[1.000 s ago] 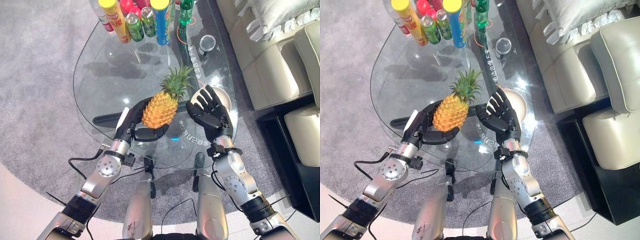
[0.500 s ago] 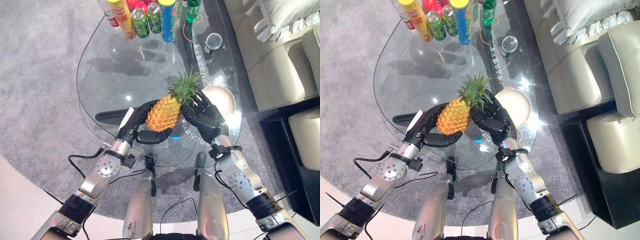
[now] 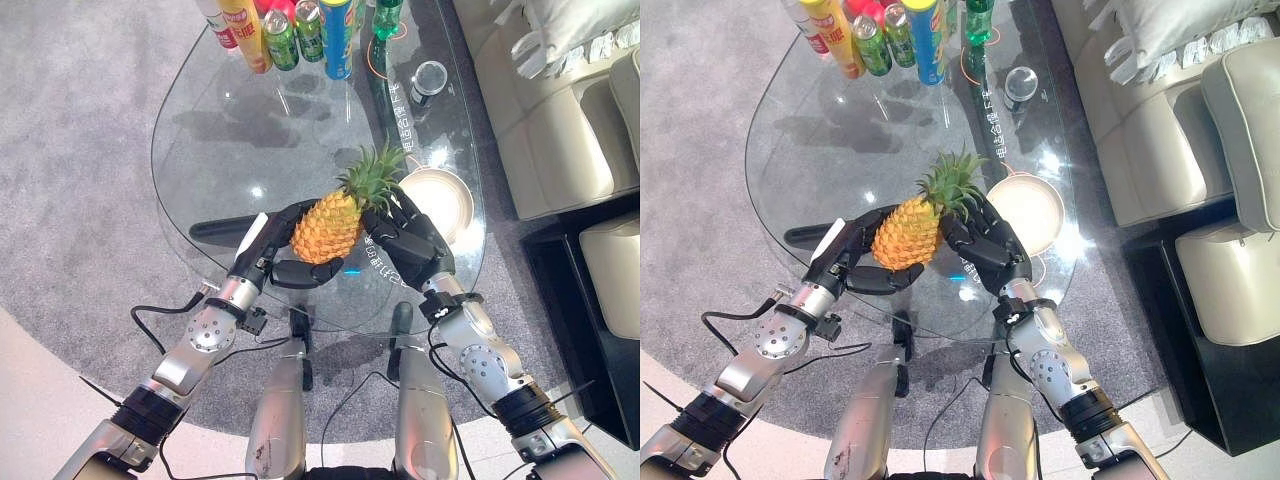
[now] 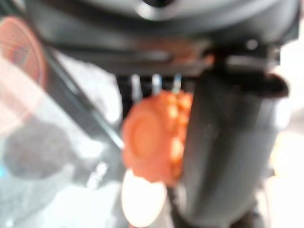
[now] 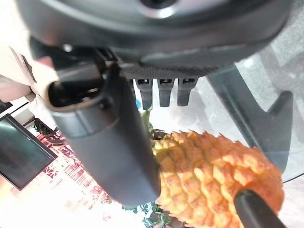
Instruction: Pick up the fruit to the plate
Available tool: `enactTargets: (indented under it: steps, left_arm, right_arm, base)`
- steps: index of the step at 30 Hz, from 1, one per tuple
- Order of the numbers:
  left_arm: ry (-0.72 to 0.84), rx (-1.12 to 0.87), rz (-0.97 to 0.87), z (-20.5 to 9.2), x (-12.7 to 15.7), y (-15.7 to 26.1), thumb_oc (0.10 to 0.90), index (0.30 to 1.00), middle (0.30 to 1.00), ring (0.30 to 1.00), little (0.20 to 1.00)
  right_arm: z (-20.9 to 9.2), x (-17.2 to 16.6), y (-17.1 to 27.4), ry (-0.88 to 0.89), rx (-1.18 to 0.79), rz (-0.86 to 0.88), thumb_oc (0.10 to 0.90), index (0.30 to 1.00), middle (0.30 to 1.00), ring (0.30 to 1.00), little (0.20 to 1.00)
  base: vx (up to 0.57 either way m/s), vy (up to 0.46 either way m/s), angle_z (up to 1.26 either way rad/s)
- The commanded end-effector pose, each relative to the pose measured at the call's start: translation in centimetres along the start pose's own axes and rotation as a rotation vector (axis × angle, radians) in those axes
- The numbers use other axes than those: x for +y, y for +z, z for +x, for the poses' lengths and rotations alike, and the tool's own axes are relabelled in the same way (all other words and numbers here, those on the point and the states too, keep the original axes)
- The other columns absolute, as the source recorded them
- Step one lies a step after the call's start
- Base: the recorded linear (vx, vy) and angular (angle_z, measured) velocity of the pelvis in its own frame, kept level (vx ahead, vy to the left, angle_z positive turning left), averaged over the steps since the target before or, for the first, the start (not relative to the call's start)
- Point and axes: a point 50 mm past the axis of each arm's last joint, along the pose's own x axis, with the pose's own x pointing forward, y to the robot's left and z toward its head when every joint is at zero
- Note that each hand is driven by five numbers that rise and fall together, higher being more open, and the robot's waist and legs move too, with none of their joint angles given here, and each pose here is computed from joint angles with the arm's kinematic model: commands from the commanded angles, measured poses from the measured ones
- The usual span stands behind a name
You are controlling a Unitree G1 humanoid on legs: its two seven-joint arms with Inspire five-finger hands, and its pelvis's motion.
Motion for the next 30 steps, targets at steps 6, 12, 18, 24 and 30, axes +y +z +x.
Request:
enactTargets:
  steps: [6, 12, 18, 24, 30]
  left_arm:
    - [-0.299, -0.470, 0.103, 0.3, -2.9, 8.3, 0.100, 0.300, 0.300, 0.300, 0.200]
    - [-0.429, -0.462, 0.116, 0.3, -3.8, 8.5, 0.100, 0.300, 0.300, 0.300, 0.200]
    - [-0.527, -0.429, 0.074, 0.3, -4.7, 8.3, 0.100, 0.300, 0.300, 0.300, 0.200]
    - [-0.591, -0.379, 0.024, 0.3, -5.5, 7.8, 0.100, 0.300, 0.300, 0.300, 0.200]
    - [-0.610, -0.354, -0.014, 0.4, -5.7, 7.5, 0.100, 0.300, 0.300, 0.300, 0.200]
  right_arm:
    - [1.9, 4.3, 2.5, 0.217, -0.159, 0.106, 0.800, 0.900, 0.900, 0.900, 0.900]
    - [2.0, 4.2, 2.8, 0.223, -0.173, 0.115, 0.800, 0.900, 0.900, 0.900, 0.900]
    - [2.2, 4.4, 3.0, 0.244, -0.176, 0.118, 0.800, 0.900, 0.900, 0.900, 0.900]
    - [2.2, 5.0, 3.4, 0.300, -0.202, 0.118, 0.800, 0.900, 0.900, 0.900, 0.900]
    - [2.1, 6.9, 4.7, 0.526, -0.261, 0.156, 0.800, 0.900, 0.900, 0.900, 0.900]
  base:
    - [0.00, 0.000, 0.00]
    - [0.00, 0.000, 0.00]
    - [0.00, 0.000, 0.00]
    - [0.00, 0.000, 0.00]
    - [0.00, 0.000, 0.00]
